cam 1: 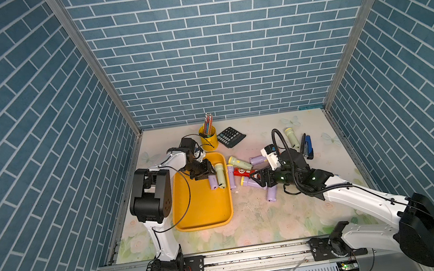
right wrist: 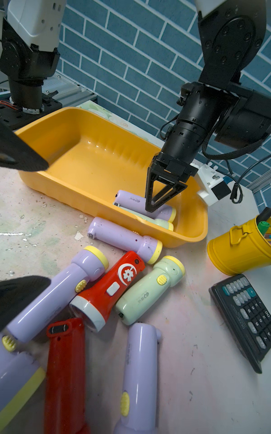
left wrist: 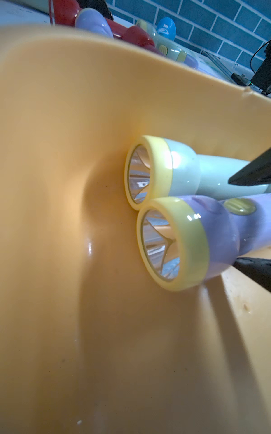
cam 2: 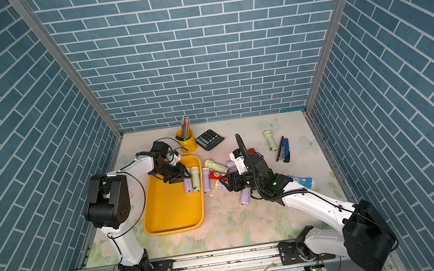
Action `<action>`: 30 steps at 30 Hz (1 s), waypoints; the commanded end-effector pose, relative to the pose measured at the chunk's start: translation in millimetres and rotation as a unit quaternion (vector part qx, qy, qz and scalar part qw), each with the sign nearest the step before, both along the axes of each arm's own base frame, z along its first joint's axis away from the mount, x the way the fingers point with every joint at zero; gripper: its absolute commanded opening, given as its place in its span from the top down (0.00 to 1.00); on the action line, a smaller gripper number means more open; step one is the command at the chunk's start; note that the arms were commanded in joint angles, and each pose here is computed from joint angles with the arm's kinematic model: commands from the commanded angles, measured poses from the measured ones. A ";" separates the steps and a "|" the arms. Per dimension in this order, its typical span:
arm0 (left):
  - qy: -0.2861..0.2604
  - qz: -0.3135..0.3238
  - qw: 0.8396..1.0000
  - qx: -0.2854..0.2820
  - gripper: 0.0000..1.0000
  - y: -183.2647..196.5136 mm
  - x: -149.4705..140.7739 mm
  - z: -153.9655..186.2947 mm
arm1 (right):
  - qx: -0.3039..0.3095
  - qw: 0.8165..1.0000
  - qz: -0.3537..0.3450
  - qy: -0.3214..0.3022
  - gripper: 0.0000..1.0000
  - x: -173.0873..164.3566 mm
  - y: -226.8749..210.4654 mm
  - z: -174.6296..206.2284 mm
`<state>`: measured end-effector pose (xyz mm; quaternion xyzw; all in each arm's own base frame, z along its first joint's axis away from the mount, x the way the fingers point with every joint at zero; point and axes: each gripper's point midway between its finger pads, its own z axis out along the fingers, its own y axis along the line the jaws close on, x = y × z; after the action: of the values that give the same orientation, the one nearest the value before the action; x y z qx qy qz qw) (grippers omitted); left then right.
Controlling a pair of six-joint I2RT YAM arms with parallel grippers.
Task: Put the flashlights into the storage boxes
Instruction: Place the flashlight at the storage box.
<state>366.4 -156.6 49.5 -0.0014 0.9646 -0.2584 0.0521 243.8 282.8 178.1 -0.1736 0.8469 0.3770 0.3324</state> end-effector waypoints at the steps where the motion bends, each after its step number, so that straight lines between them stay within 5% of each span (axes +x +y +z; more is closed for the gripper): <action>1: -0.024 -0.002 1.000 0.015 0.45 7.3 -2.8 19.9 | 0.006 1.000 -0.011 -0.011 0.29 1.8 -3.9 12.9; 12: -0.104 0.020 0.994 0.030 0.42 22.4 -22.5 82.4 | -0.093 0.990 -0.092 0.059 0.30 -4.9 -47.8 -21.7; 20: -0.161 0.040 0.986 0.008 0.43 27.6 -58.2 113.5 | -0.211 0.935 -0.207 0.194 0.35 -16.1 -96.7 -52.0; 30: -0.157 0.038 0.987 0.026 0.43 37.3 -82.0 101.6 | -0.256 0.901 -0.180 0.299 0.37 -25.9 -75.1 -90.9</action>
<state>289.4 -120.6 159.9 0.0035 0.9468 -0.2325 0.2226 224.9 204.5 85.0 -0.0017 0.9874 0.1196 0.1037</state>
